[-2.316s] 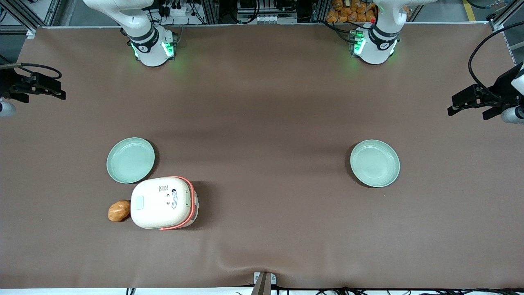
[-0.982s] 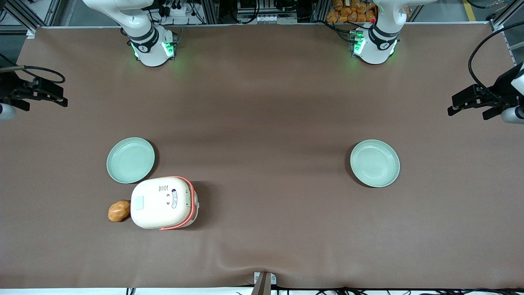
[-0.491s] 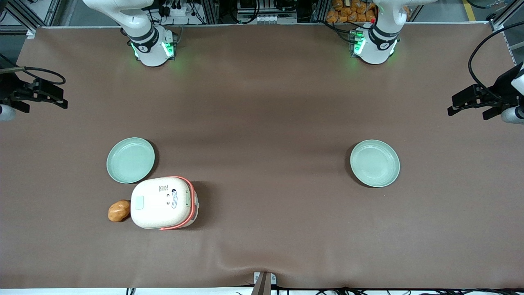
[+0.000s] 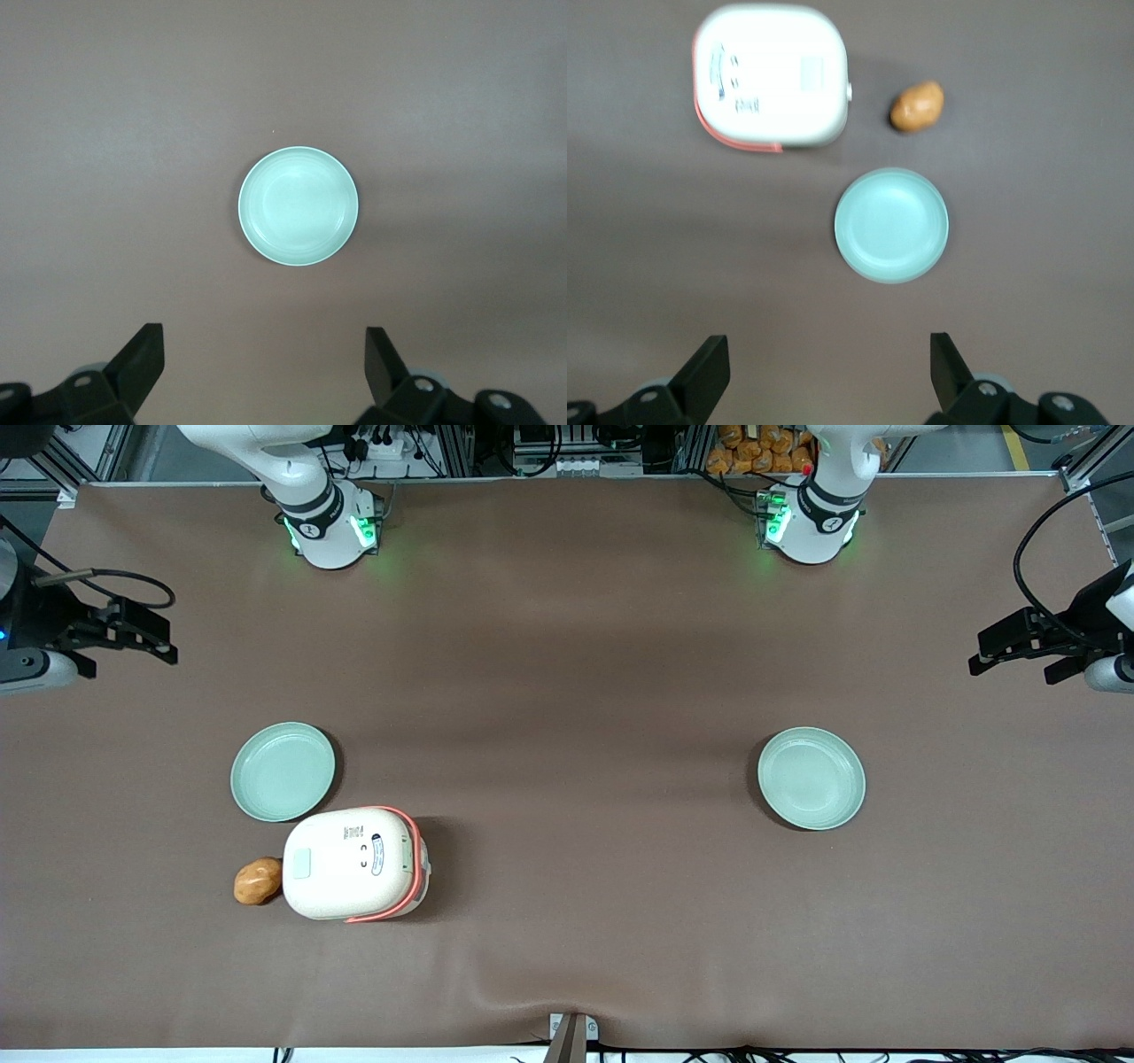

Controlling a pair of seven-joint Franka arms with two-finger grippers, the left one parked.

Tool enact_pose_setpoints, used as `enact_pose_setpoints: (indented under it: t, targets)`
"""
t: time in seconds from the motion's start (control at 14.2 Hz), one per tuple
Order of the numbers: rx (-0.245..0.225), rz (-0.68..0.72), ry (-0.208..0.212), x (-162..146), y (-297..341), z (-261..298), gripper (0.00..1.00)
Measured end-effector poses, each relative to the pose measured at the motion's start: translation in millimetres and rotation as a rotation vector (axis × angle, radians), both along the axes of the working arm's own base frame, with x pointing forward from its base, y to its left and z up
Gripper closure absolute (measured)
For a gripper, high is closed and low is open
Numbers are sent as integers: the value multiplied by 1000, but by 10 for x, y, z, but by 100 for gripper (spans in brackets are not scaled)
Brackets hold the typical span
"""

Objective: Press rice cooker button with right arm
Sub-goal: 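Move the right gripper over the white rice cooker's lid button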

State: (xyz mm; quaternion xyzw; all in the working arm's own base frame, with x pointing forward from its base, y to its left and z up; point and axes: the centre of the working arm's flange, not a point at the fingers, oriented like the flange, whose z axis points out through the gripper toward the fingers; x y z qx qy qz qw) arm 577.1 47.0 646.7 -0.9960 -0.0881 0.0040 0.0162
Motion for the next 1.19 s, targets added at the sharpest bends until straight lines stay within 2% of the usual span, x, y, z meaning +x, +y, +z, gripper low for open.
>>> enact_pose_setpoints:
  t: [0.14,0.28,0.42,0.77,0.91,1.05,1.19]
  targets:
    - [5,22,-50,92,151,-19,0]
    - [8,46,-69,191,321,-126,0]
    - [9,65,-66,325,483,-339,0]
    - [88,76,-24,594,771,-894,0]
    - [91,91,-20,671,922,-1107,0]
    - [88,93,-25,776,1002,-1359,7]
    - [84,79,-50,910,974,-1588,27]
